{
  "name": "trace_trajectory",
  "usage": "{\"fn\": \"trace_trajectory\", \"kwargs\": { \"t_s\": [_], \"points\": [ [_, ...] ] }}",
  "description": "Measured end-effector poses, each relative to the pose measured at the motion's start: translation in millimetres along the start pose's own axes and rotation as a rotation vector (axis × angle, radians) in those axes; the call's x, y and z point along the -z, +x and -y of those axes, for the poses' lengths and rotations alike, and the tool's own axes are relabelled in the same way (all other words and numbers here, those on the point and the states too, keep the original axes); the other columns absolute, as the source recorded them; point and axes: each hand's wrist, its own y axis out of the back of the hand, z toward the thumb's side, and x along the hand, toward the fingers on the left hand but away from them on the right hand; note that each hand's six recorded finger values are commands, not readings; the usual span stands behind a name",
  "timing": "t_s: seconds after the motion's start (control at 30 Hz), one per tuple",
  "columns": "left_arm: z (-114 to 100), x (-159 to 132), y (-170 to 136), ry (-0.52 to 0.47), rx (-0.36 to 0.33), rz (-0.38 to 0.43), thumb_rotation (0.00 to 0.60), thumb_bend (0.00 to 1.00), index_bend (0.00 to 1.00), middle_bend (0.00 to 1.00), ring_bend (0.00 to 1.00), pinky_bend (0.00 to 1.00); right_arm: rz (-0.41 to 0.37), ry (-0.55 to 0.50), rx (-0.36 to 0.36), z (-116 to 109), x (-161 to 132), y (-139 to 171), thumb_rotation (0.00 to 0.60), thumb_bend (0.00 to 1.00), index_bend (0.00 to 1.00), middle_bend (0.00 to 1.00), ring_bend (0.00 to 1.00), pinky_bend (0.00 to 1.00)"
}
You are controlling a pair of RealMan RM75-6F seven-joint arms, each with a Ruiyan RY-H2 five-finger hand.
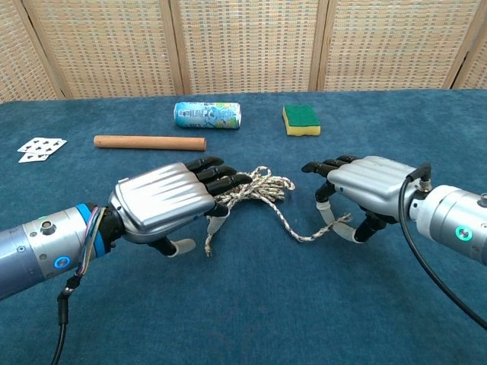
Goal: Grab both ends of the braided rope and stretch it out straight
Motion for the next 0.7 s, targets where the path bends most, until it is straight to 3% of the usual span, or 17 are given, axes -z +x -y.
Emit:
{"fn": "trace_trajectory", "kwargs": {
  "t_s": [0.7],
  "points": [
    [9, -15, 7, 0.05, 0.037, 0.022, 0.6, 0.35, 0.49, 0.0, 0.0, 0.0, 0.011, 0.001, -0.013, 8, 7, 1, 0.6, 0.5, 0.64, 0.0, 0.0, 0.0]
  ]
}}
